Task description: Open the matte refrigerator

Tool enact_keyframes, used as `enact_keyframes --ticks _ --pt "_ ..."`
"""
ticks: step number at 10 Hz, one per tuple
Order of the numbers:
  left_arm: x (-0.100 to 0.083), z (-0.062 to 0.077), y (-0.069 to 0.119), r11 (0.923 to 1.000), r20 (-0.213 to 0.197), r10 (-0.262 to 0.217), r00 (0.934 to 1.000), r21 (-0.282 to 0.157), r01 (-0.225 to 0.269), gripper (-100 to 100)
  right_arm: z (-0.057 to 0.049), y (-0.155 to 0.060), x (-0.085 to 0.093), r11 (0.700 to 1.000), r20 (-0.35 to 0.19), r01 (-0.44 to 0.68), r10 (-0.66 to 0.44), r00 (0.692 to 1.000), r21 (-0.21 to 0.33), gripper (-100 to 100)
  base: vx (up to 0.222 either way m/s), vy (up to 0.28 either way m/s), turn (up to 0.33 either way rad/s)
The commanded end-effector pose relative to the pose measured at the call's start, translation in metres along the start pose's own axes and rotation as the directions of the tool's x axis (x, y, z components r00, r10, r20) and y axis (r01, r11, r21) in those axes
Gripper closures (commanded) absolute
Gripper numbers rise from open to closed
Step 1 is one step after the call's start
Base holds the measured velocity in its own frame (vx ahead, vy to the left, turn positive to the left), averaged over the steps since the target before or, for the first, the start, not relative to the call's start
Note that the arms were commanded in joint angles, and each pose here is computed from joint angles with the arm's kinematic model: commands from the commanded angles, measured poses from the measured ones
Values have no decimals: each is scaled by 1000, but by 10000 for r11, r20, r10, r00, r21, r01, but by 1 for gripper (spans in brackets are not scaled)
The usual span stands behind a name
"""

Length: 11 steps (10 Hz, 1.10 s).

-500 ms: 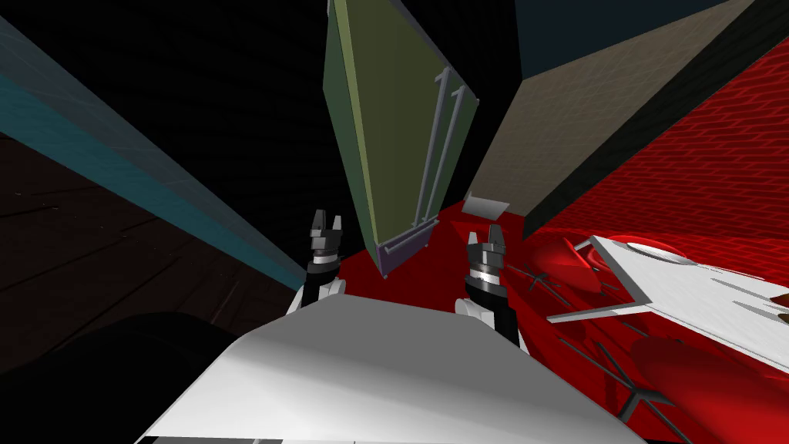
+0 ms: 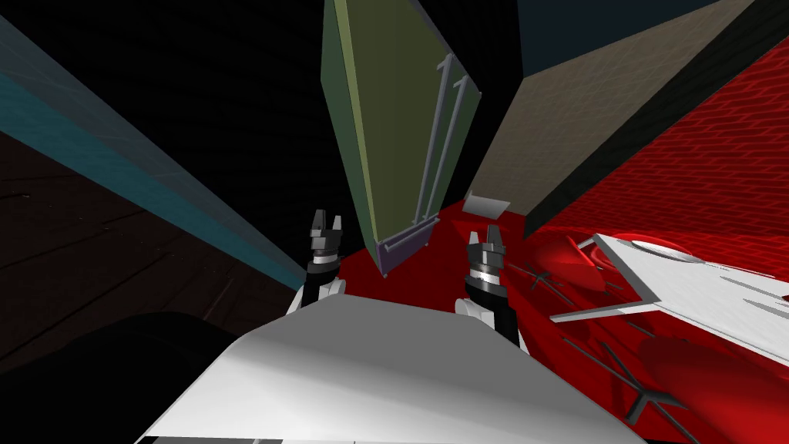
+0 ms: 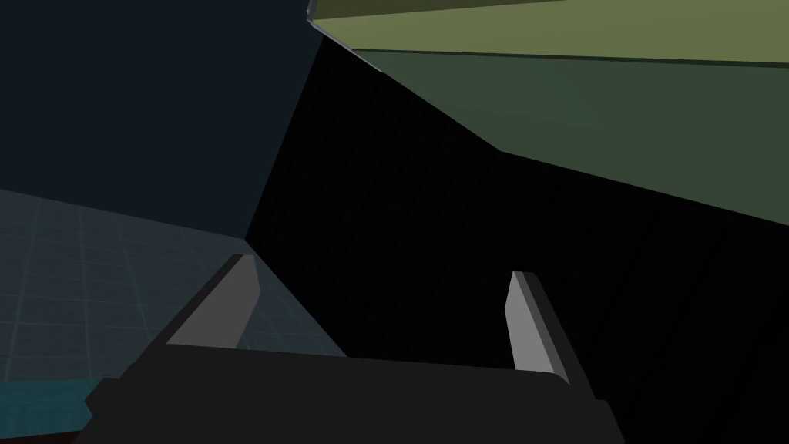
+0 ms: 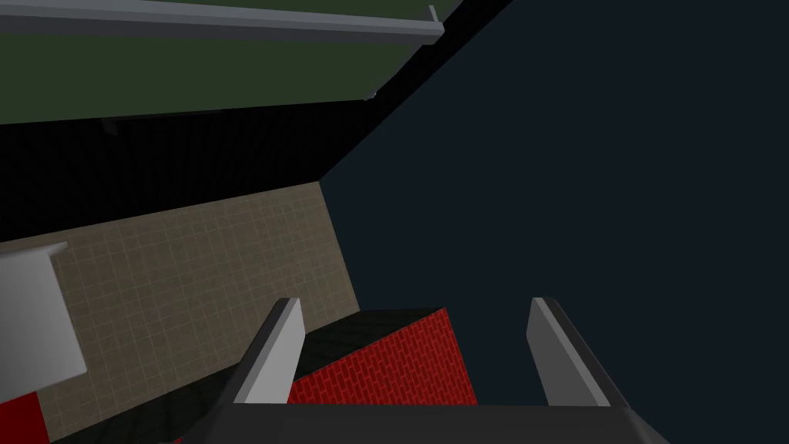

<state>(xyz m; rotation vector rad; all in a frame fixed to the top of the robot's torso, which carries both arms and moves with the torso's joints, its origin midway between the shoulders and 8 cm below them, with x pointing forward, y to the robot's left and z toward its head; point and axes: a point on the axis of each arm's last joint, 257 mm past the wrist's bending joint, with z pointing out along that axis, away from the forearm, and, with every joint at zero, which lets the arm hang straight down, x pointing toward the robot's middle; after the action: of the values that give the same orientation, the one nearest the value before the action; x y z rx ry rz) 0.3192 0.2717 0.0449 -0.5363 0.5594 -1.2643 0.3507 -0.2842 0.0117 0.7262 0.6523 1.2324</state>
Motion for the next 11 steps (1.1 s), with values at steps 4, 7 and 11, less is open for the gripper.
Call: enact_keyframes --ticks 4,7,11 --pt "0 0 0 10000 0 0 10000 1 0 0 0 0 0 10000 0 0 0 10000 -1 0 0 0 0" --pt "0 0 0 10000 -1 0 10000 -5 0 0 -5 -5 -1 9963 -331 -860 859 9958 -17 -100 40 -17 174" --pt "0 0 0 10000 0 1 10000 -7 -1 0 -11 -11 -9 9784 -372 -2067 2065 9777 -8 -100 48 -31 167"
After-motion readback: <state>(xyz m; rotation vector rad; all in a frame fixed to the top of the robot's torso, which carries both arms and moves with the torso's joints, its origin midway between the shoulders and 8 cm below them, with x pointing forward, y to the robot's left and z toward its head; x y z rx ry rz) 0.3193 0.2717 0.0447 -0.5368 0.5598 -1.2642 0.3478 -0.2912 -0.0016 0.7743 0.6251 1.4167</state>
